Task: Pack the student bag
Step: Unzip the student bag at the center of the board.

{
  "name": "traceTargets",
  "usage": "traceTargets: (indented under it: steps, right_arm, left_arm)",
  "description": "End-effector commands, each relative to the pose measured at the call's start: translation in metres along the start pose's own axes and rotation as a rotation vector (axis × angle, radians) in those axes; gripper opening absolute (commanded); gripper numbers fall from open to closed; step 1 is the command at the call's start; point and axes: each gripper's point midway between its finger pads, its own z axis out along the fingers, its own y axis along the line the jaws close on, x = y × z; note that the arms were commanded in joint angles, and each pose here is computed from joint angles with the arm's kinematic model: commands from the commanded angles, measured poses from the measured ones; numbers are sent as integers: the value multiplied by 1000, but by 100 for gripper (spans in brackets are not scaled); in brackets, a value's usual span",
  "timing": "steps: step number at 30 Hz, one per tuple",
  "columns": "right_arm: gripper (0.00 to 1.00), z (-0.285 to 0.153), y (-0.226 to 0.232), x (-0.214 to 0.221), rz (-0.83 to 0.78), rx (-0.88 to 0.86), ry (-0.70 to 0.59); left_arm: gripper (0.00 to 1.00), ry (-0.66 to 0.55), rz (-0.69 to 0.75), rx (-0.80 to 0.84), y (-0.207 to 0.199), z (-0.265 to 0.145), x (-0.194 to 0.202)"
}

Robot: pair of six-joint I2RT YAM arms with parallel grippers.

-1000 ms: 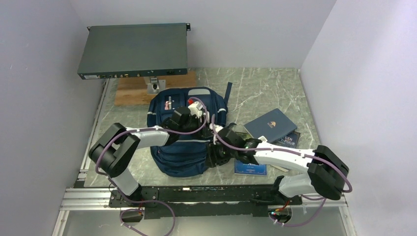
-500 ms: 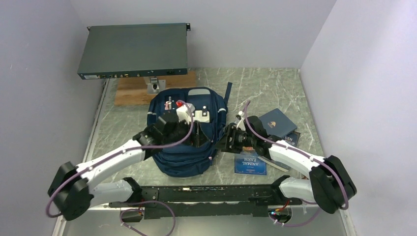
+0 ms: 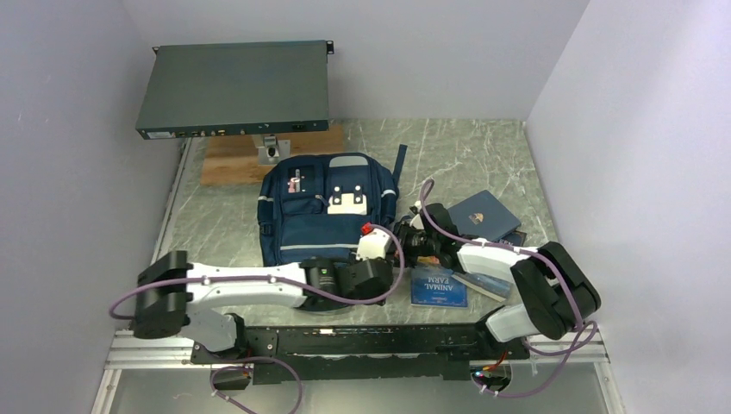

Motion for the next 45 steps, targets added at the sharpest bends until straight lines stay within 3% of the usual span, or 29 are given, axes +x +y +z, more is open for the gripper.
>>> traceTargets:
  steps: [1,18,23,28,32,42,45]
  right_arm:
    - [0,-6,39,-9,56,-103,-24]
    - [0,-16,43,-12,117,-41,-94]
    - [0,-13,46,-7,135,-38,-85]
    - [0,-14,49,-5,151,-37,-98]
    - [0,-17,55,-4,179,-51,-114]
    - [0,-30,68,-11,210,-47,-195]
    - [0,-30,56,-16,199,-3,-236]
  left_arm:
    - [54,-68,-33,-229,23,13,-11]
    - [31,18,23,-594,53,30,2]
    - [35,32,29,-636,59,32,6]
    - [55,48,-6,-528,40,34,4]
    - [41,43,-27,-529,45,34,9]
    - [32,19,-19,-583,54,29,5]
    - [16,27,-17,-547,55,23,7]
